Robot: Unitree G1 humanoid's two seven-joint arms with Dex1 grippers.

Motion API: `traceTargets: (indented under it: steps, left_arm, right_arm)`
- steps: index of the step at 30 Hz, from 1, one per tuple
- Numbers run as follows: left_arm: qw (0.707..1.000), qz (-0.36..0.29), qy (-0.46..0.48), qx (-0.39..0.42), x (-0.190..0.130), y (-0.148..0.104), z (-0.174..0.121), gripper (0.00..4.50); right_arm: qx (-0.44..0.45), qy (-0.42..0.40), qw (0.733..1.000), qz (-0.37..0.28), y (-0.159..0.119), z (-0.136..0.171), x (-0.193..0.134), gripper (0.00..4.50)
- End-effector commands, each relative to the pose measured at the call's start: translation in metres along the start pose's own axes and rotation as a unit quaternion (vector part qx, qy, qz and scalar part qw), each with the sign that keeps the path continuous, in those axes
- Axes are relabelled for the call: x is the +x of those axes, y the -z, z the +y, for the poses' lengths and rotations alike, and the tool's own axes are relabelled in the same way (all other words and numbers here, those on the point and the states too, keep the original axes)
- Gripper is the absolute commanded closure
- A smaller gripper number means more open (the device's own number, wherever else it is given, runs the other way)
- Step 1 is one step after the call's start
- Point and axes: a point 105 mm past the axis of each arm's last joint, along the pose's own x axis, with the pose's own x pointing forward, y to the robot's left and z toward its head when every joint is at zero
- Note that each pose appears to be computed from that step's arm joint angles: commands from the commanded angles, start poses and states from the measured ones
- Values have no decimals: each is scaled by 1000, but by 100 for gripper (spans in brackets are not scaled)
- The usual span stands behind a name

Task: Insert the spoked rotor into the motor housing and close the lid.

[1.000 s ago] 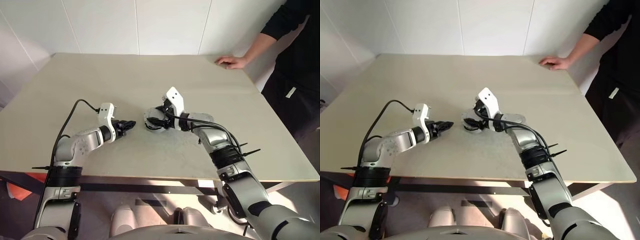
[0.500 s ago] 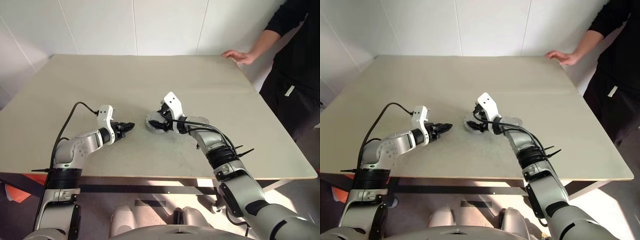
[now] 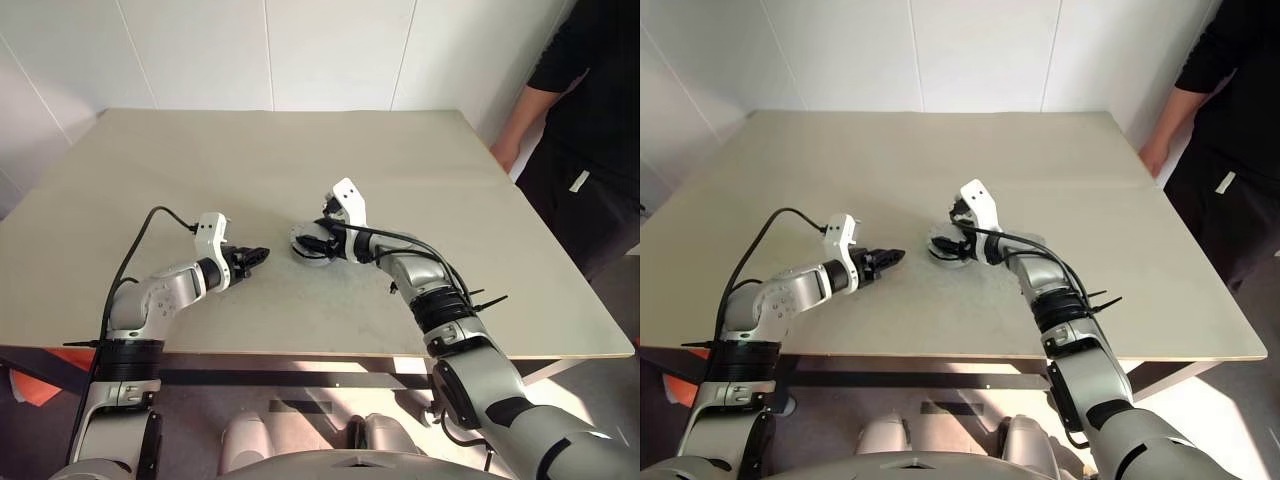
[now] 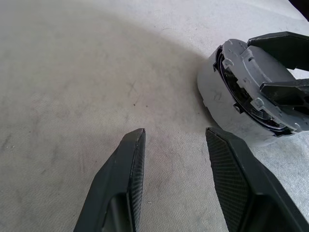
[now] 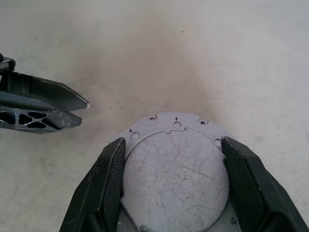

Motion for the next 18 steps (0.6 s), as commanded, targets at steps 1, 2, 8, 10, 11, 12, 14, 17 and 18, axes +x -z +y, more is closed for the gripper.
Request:
traceTargets:
  steps: [1, 2, 8, 10, 11, 12, 14, 17, 18]
  left_arm:
    - [1000, -13, -2, 13, -3, -8, -2, 241]
    - [1000, -13, -2, 13, -3, -8, -2, 241]
    - [1000, -14, -5, 12, -3, -9, -1, 241]
    - [1000, -14, -6, 12, -4, -9, 0, 241]
    - [1000, -14, -6, 12, -4, -9, 0, 241]
    - [1000, -14, -7, 12, -4, -9, 0, 241]
    - [1000, -15, -8, 12, -4, -10, 1, 241]
    - [1000, -15, -9, 13, -4, -10, 1, 241]
    - [1000, -15, -9, 13, -4, -10, 1, 241]
  right_arm:
    - [-14, -2, 1000, -3, -8, 1, 4, 148]
    - [-18, 1, 1000, 5, -4, 0, 4, 148]
    - [-33, 9, 999, 18, 4, -3, 6, 148]
    - [-40, 11, 999, 20, 5, -3, 6, 148]
    - [-41, 12, 999, 21, 6, -4, 6, 148]
    - [-42, 12, 999, 21, 6, -4, 6, 148]
    - [-44, 14, 999, 23, 7, -5, 6, 148]
    - [-51, 18, 998, 27, 10, -5, 7, 148]
    - [-51, 19, 998, 29, 12, -4, 8, 148]
